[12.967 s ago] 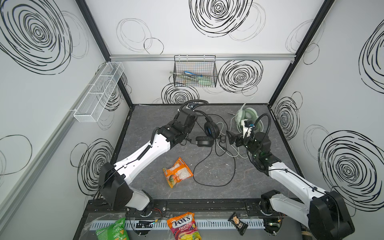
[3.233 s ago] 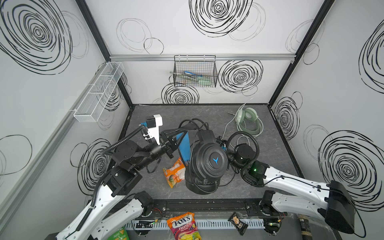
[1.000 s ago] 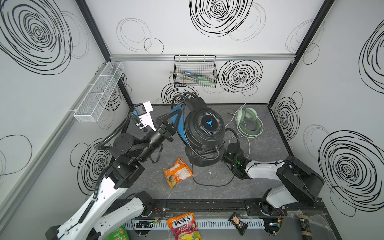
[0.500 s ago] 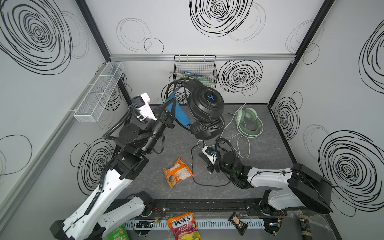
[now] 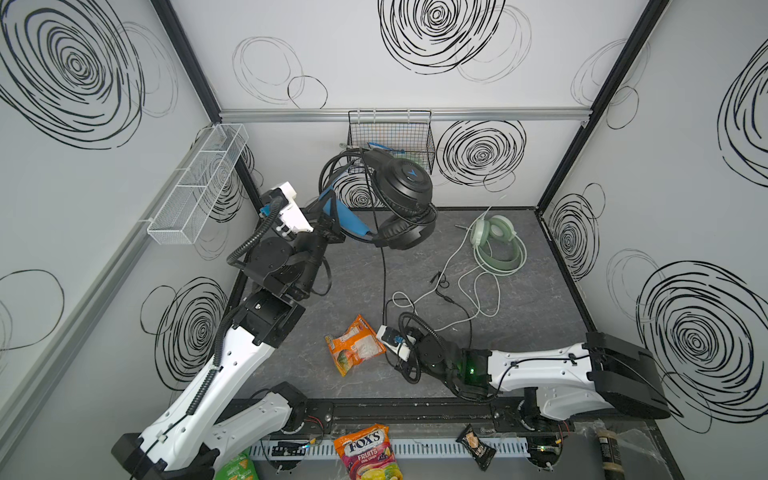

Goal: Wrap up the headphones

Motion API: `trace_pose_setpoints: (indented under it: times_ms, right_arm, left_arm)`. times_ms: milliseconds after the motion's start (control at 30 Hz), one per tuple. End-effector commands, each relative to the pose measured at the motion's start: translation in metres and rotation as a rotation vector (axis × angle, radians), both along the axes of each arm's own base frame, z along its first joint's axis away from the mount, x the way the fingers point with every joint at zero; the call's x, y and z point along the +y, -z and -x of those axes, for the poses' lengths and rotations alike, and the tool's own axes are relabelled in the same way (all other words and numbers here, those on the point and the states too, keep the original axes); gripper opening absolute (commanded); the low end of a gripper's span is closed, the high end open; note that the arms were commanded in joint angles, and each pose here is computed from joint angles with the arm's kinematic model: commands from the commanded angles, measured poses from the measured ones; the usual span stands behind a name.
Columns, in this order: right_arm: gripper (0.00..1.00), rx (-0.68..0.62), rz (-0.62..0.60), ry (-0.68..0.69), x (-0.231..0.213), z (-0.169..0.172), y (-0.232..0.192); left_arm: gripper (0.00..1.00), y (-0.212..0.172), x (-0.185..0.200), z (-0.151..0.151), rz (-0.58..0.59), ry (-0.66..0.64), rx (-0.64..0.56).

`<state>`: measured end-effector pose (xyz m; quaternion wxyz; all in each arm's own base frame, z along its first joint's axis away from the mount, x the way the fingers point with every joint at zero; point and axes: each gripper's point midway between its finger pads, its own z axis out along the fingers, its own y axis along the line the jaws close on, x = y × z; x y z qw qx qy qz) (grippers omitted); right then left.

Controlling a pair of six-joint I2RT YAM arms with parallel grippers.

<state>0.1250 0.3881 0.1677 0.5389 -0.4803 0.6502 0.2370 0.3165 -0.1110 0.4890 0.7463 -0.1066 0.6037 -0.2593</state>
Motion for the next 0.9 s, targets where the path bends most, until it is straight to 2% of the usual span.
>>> trace_pose_setpoints:
  times_ms: [0,300,633,867]
  right_arm:
    - [0.00,-0.056,0.024,-0.002,-0.004,0.007,-0.021]
    - [0.00,-0.136,0.020,-0.054,-0.005,0.025,-0.072]
    - [0.00,-0.167,-0.036,-0.116,-0.010,0.042,-0.106]
    - [0.00,-0.219,-0.055,-0.170,-0.009,0.068,-0.138]
  left_arm:
    - [0.00,-0.016,0.030,-0.002,-0.006,-0.182,-0.089]
    - [0.00,0.037,0.023,-0.026,-0.213,-0.373,-0.016]
    - [0.00,0.064,0.015,-0.037,-0.238,-0.416,0.041]
    - [0.00,0.084,0.007,-0.043,-0.270,-0.433,0.074]
